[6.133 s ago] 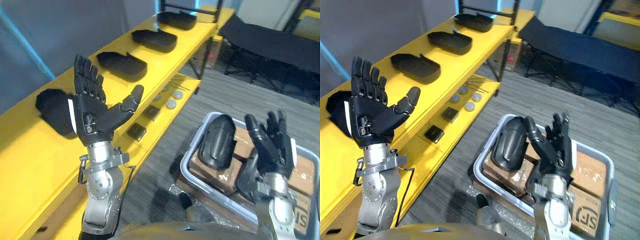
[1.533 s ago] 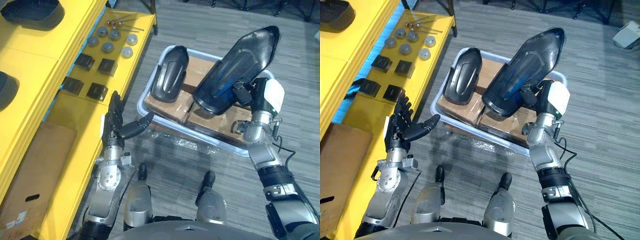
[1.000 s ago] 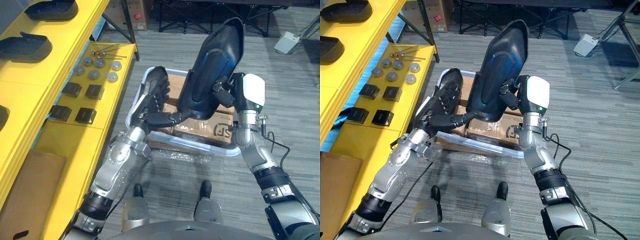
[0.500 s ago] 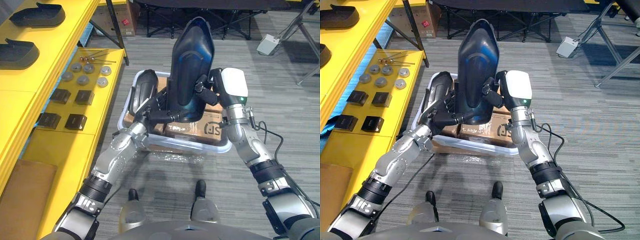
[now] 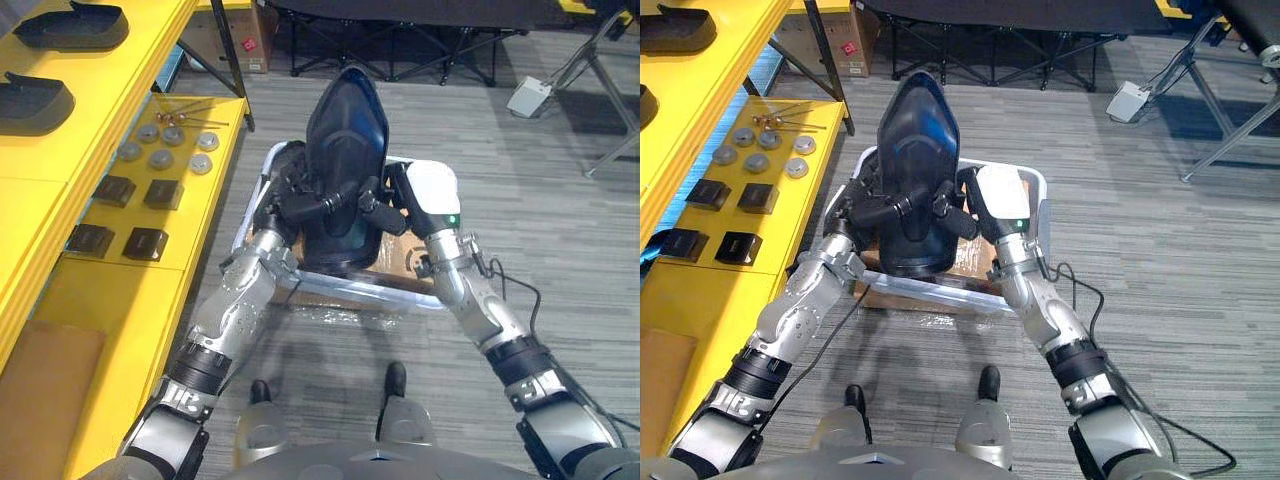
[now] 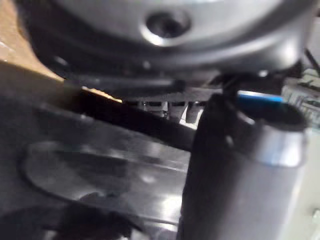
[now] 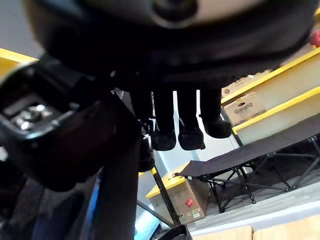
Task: Walk over and take three plastic housings, then place them on the shelf
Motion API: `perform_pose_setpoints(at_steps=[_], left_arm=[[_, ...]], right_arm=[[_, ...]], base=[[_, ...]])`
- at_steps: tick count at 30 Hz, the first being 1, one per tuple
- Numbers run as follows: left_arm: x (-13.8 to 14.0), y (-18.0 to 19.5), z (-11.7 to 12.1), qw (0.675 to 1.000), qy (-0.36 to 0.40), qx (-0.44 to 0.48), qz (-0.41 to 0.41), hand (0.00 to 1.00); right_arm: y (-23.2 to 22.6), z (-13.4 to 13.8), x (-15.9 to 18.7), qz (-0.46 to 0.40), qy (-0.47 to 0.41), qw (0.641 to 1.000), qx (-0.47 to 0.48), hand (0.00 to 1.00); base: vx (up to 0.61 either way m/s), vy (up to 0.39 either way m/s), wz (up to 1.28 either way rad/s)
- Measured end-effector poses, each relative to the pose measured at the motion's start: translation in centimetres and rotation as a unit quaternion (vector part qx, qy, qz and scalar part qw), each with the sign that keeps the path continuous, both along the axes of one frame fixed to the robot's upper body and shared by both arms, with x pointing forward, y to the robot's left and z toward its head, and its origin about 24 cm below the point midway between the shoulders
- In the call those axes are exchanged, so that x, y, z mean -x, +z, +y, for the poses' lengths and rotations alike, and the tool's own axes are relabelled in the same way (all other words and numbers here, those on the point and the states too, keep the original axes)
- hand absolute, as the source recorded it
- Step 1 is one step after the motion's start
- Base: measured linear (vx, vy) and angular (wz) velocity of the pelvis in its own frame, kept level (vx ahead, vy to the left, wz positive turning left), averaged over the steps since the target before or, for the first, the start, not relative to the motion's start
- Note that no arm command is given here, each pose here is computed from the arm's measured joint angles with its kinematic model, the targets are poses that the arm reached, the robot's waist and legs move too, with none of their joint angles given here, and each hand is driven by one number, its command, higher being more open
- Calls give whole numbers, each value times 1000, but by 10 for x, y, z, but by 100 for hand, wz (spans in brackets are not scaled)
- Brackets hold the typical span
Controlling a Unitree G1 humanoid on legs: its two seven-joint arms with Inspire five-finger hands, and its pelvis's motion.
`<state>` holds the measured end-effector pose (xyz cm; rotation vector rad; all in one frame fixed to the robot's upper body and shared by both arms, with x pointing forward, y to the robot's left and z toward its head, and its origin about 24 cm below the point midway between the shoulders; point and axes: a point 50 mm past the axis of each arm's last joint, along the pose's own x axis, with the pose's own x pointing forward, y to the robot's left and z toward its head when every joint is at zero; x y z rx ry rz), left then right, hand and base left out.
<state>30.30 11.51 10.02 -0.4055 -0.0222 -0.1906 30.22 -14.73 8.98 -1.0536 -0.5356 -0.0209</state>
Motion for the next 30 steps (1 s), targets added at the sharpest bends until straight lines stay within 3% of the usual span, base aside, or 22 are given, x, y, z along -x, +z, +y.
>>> perform_pose_setpoints(at_steps=[23,24,30], left_arm=[[10,-24,-6,999,-16,20,32,0],[11,-26,-6,999,-16,21,36,0],[27,-42,-3,997,1,44,59,0]], right_arm=[[-24,2,33,20,-20,997,-68,0],[-25,3,34,23,-20,997,-68,100],[-39,9,48,54,-21,990,-130,100]], base=[[4,0,-5],[20,4,-4],[-4,0,3]])
